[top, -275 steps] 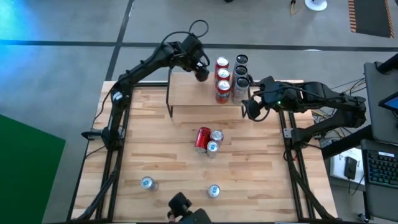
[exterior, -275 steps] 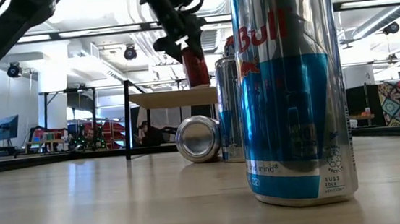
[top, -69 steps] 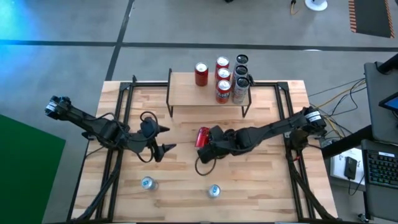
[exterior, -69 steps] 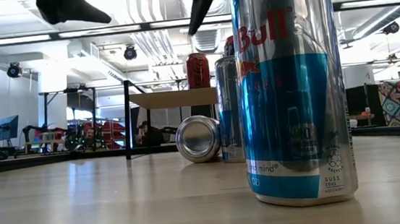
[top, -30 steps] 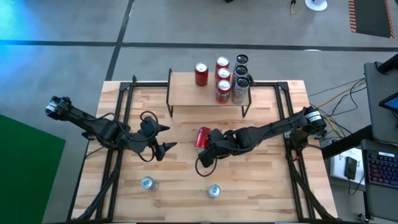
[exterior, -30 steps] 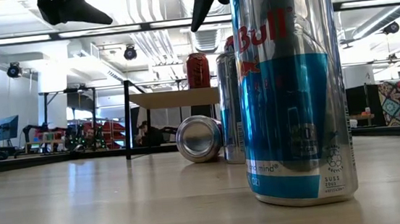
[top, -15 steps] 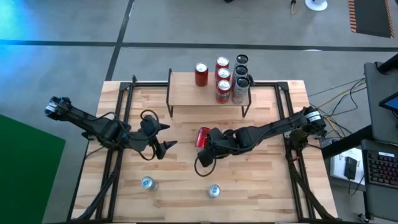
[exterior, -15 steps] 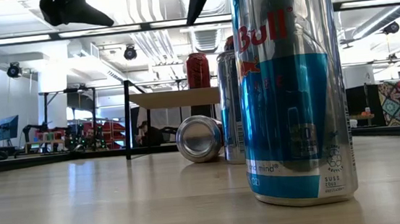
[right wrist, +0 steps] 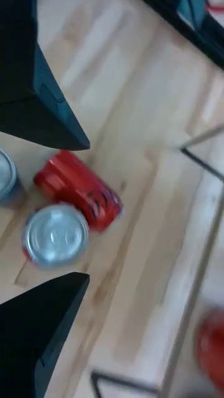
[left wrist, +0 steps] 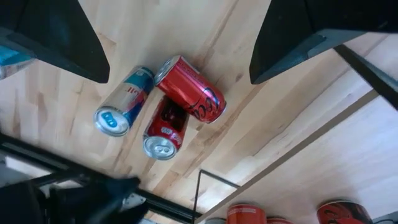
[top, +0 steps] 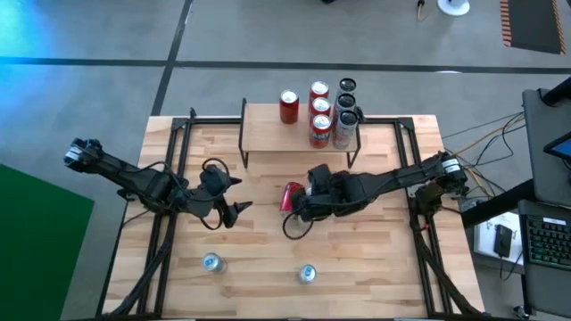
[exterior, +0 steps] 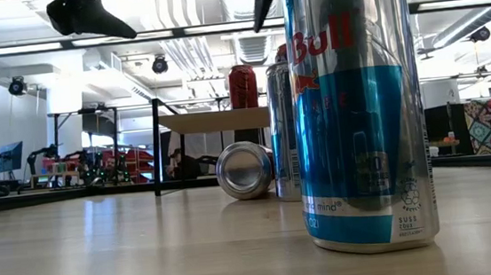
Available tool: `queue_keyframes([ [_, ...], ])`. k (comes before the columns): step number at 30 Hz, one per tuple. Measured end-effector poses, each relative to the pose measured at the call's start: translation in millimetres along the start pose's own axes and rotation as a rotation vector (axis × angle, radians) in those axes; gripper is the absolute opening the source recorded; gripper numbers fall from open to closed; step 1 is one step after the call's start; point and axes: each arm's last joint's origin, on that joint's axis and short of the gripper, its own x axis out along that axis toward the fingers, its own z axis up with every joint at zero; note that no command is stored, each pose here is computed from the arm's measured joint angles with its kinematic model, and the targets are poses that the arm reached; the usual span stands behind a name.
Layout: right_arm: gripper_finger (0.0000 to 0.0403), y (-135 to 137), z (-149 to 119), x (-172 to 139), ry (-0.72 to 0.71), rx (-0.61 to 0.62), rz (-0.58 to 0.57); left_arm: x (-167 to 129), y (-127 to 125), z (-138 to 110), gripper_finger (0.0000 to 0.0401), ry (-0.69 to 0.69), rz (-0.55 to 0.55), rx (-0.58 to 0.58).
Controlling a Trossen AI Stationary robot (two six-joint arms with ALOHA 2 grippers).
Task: Place canned beverage on shelf
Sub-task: Put the red white soda can aligned with the other red black soda can on the shelf
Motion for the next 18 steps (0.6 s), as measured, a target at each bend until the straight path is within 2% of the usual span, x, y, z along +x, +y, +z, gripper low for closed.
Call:
queue_keyframes([
  [7, 0.0328, -15, 9, 22, 0.15, 0.091, -0.074, -3, 1, -4, 0.0373, -0.015, 0.06, 0.039],
  [18, 0.0375, -17, 3, 40, 0.25, 0.058, -0.045, -14, 13, -15, 0.0373, 0.08, 0.106, 0.062],
])
